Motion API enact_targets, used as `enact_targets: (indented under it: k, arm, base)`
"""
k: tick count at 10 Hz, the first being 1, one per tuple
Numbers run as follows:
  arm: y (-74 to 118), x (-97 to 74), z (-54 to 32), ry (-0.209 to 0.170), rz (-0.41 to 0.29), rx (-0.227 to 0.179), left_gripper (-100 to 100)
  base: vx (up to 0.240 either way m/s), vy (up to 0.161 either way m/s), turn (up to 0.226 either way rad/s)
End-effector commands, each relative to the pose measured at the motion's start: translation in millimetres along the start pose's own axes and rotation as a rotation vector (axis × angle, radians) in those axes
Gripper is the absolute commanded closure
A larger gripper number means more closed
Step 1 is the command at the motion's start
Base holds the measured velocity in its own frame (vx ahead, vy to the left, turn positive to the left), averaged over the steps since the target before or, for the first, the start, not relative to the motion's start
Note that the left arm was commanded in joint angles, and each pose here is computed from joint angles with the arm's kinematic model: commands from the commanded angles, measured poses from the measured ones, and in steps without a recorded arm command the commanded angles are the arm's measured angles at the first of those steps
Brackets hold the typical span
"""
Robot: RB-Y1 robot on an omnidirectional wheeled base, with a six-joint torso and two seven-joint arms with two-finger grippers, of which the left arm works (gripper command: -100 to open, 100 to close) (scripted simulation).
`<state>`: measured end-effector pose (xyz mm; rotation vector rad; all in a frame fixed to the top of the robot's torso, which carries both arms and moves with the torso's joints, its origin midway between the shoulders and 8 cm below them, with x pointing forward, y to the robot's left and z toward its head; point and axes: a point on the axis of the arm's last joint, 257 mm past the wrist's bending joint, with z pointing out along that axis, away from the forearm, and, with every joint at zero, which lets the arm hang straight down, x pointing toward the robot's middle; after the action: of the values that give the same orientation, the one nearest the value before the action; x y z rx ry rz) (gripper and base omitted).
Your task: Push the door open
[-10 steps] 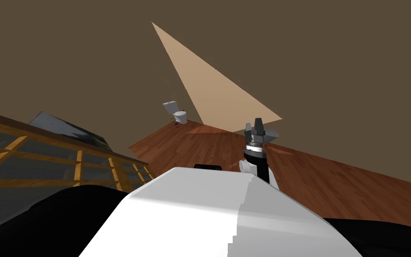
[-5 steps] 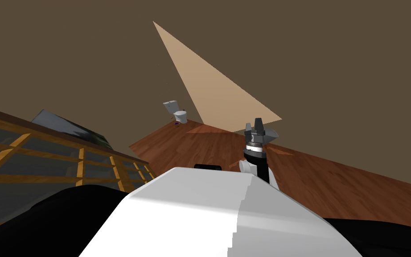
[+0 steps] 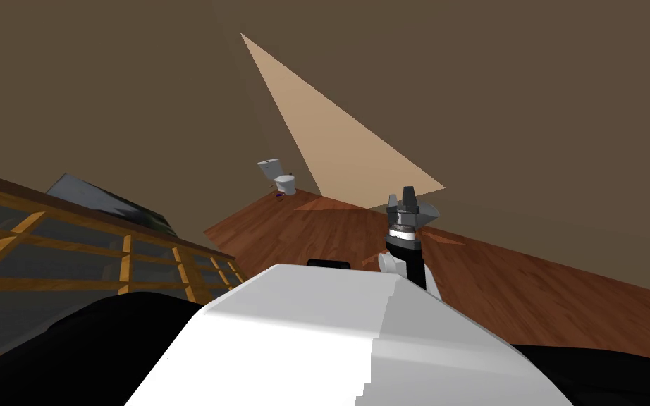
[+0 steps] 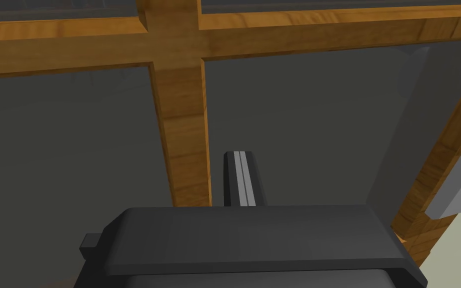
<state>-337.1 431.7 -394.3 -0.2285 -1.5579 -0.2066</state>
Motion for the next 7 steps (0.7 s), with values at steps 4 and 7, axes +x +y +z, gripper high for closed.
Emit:
enact_targets:
  k: [4,7]
  arm:
    - [2.7,-1.5,-3.5,0.003,0.002,0.0,-100]
    - [2.7,-1.5,-3.5,0.003,0.002,0.0,-100]
  base:
    - [0.002,0.006,-0.001]
    - [0.001,0.004,-0.003]
